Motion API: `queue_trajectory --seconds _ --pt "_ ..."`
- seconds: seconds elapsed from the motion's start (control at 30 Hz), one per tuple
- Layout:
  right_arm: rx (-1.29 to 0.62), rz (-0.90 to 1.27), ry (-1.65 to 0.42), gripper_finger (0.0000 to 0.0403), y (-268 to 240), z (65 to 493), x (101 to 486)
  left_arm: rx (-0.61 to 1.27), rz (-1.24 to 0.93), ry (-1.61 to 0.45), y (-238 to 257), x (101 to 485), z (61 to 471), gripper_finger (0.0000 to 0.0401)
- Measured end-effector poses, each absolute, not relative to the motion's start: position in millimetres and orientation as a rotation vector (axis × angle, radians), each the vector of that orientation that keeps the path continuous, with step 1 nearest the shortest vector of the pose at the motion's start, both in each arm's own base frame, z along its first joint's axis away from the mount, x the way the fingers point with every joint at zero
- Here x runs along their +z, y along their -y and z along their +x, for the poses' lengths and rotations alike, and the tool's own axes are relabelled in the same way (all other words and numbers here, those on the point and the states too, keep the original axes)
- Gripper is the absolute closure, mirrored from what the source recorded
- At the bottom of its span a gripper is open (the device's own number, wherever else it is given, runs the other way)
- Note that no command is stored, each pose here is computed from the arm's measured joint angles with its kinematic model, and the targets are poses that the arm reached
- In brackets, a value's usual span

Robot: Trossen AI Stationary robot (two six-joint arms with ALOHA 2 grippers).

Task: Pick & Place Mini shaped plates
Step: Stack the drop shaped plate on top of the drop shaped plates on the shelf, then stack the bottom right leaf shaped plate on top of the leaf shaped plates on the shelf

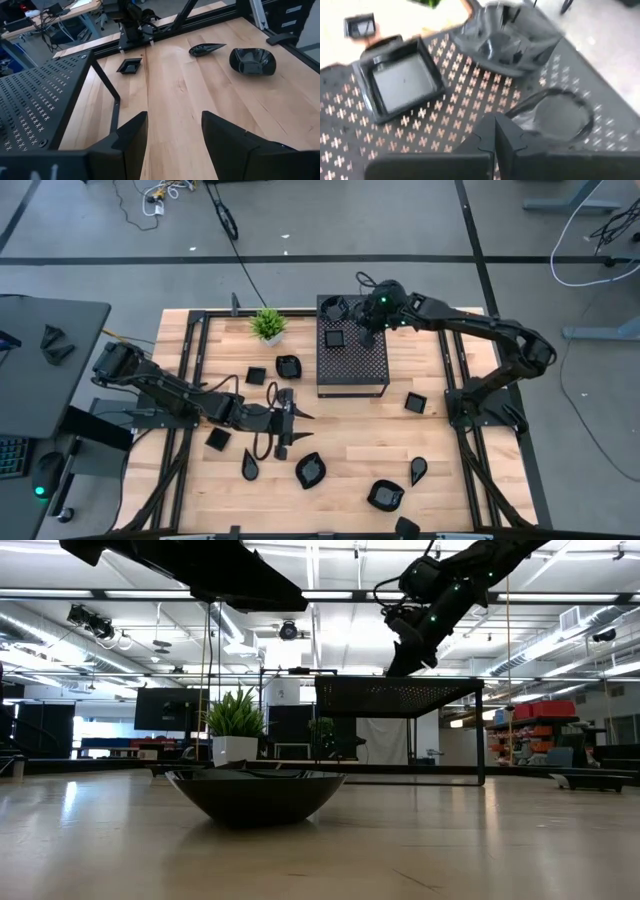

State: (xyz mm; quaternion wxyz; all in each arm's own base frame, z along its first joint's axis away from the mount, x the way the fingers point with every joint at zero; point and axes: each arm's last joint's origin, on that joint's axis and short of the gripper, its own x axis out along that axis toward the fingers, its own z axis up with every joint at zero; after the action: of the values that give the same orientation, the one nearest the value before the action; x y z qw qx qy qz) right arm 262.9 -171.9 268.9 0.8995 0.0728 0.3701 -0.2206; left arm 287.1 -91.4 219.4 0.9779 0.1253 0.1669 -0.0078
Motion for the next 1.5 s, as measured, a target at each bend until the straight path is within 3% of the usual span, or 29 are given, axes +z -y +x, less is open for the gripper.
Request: queue_trajectory --seconds 0.33,0.63,1.0,1.2,1.37,1.5 --pt "-0.427 0.061 -0.576 0.0399 142.8 247.4 317.5 -0.004 0.241 -0.336 94.3 219.3 285.9 0.0209" --pt "-0.259 -0.061 -0.501 0.0401 29.6 266.1 337.7 0.098 0.285 -0.337 107.2 219.7 278.3 0.0209" --pt "-0.028 -0.157 -0.441 0.0401 -142.0 263.3 313.7 -0.003 0.258 -0.264 145.9 233.8 253.0 0.0209" --pt "0.003 -0.001 -0.428 0.0401 -214.0 239.0 299.6 -0.006 0.206 -0.252 164.7 234.0 239.6 0.0209" --pt "0.077 0.116 -0.517 0.0396 -260.9 233.8 274.8 0.007 0.215 -0.251 167.6 233.9 236.9 0.0209" --pt "0.151 0.155 -0.723 0.0384 -284.6 231.9 240.4 0.011 0.218 -0.255 166.7 233.4 237.3 0.0209"
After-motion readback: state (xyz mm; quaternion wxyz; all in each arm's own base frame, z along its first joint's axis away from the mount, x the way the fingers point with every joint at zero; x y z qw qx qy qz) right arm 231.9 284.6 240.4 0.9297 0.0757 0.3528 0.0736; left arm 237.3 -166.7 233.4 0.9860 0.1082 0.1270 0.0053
